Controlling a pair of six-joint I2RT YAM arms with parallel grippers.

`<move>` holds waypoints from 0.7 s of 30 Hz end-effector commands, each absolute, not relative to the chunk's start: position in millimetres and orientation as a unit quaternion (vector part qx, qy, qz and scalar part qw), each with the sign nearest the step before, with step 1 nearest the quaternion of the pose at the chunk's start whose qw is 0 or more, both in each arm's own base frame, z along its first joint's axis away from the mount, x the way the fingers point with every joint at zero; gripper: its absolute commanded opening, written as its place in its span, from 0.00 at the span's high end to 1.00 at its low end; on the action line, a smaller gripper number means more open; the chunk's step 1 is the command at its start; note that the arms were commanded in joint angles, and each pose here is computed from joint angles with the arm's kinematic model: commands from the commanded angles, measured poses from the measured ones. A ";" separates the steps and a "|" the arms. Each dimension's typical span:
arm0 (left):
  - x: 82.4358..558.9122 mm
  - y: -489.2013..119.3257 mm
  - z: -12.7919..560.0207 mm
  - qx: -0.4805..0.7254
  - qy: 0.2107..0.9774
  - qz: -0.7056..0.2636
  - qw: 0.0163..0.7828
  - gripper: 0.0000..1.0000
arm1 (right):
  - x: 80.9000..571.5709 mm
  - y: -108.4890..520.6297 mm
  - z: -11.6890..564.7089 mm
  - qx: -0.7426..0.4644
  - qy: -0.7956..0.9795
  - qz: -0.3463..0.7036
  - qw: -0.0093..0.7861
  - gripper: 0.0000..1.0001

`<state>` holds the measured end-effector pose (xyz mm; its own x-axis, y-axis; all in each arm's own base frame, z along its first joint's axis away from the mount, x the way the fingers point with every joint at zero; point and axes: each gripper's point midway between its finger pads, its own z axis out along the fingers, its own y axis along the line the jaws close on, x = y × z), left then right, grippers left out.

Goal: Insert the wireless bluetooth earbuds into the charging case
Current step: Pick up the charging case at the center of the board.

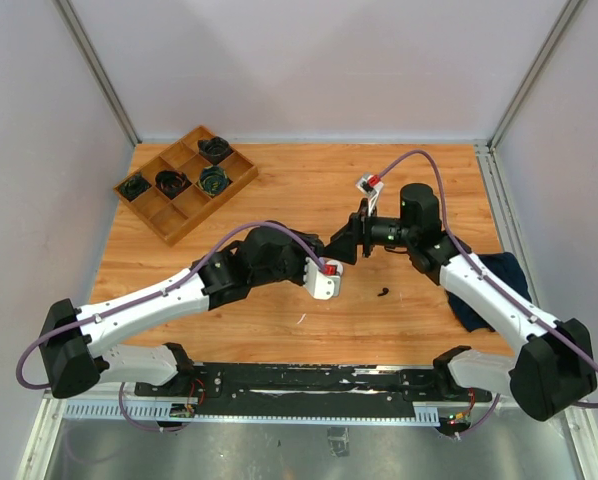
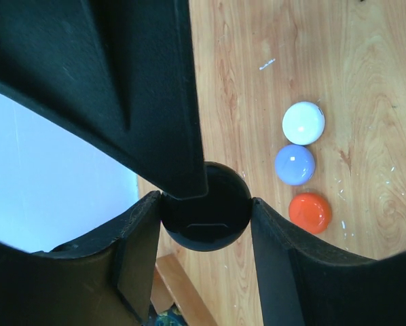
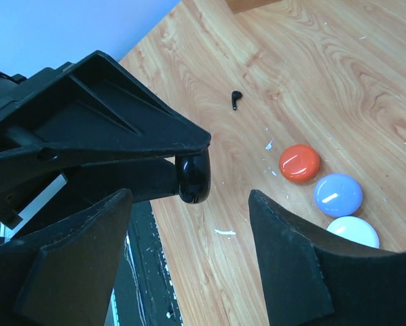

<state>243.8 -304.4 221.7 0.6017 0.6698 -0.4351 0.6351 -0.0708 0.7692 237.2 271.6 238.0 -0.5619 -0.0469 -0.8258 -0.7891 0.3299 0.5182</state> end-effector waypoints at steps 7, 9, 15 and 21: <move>233.4 -319.4 241.4 0.734 0.420 -0.003 0.534 0.56 | 224.7 290.3 247.1 -0.344 0.693 0.521 0.361 0.45; 232.4 -320.0 241.7 0.736 0.417 -0.003 0.534 0.55 | 224.2 291.9 245.9 -0.347 0.692 0.522 0.358 0.48; 227.5 -322.1 240.8 0.740 0.413 -0.009 0.531 0.55 | 223.4 294.0 240.4 -0.353 0.693 0.524 0.349 0.55; 224.1 -324.9 240.1 0.744 0.408 -0.014 0.529 0.55 | 221.8 297.0 238.5 -0.362 0.689 0.525 0.345 0.59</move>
<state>228.9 -316.4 223.5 0.6373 0.6267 -0.4485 0.6395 -0.1054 0.7615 231.9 284.4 224.1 -0.5568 -0.1167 -0.8224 -0.8161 0.2615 0.5154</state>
